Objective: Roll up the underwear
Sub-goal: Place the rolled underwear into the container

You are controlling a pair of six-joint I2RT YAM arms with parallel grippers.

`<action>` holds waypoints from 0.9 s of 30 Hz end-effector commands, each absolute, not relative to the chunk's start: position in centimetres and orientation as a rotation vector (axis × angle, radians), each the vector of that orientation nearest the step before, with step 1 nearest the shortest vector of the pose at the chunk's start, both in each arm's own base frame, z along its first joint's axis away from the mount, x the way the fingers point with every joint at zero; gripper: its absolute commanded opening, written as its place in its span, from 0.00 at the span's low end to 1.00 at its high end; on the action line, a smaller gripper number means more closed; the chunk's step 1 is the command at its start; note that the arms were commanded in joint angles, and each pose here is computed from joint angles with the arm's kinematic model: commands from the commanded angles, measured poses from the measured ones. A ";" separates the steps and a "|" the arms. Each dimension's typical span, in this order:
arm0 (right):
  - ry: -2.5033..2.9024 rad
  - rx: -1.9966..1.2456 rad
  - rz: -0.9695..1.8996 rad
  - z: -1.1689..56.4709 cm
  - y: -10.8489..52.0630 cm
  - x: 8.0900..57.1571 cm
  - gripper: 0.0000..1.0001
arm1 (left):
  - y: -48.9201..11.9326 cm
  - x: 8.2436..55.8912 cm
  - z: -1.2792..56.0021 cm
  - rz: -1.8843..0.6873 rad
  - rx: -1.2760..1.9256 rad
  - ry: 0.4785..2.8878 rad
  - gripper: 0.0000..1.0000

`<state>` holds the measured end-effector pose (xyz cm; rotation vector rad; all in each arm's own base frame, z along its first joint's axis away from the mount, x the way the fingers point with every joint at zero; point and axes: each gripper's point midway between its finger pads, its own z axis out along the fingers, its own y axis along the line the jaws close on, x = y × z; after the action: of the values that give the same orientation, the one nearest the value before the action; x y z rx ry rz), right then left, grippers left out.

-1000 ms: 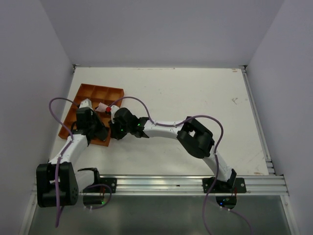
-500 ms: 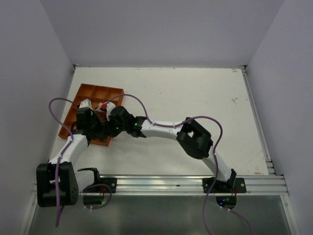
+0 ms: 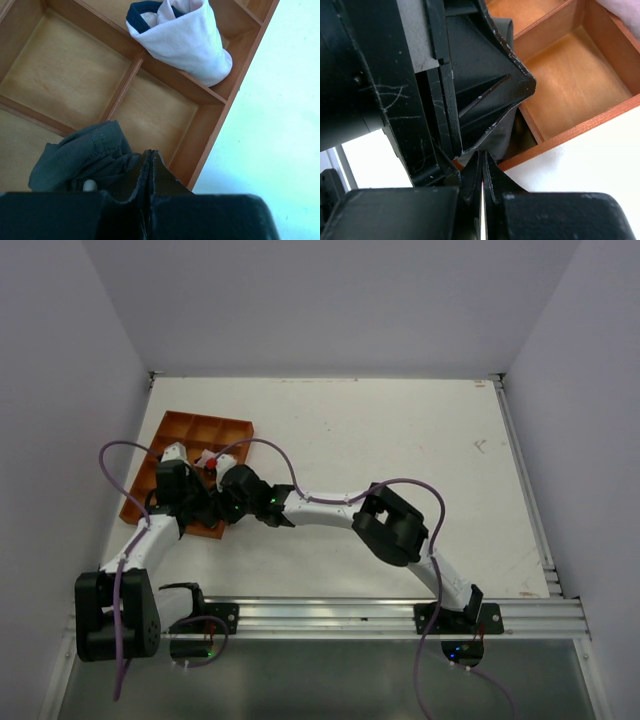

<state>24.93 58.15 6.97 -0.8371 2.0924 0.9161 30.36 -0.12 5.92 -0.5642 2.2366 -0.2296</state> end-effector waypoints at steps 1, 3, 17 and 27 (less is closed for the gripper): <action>2.098 -0.823 0.835 5.2 58.5 25.4 0.00 | 0.1 28.0 2.9 -0.188 -0.612 2.338 0.00; 2.094 -0.816 0.801 5.2 58.5 25.9 0.00 | 0.1 28.1 2.9 -0.191 -0.615 2.337 0.00; 2.216 -0.797 0.606 2.7 56.2 26.3 0.04 | 0.1 27.9 2.3 -0.189 -0.614 2.358 0.00; 2.227 -0.848 0.590 5.0 54.3 24.9 0.13 | -1.0 26.8 1.7 -0.230 -0.599 2.371 0.00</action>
<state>26.14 57.73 6.90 -0.7415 2.1443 0.7301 31.06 0.27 6.00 -0.6092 2.1884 -0.2413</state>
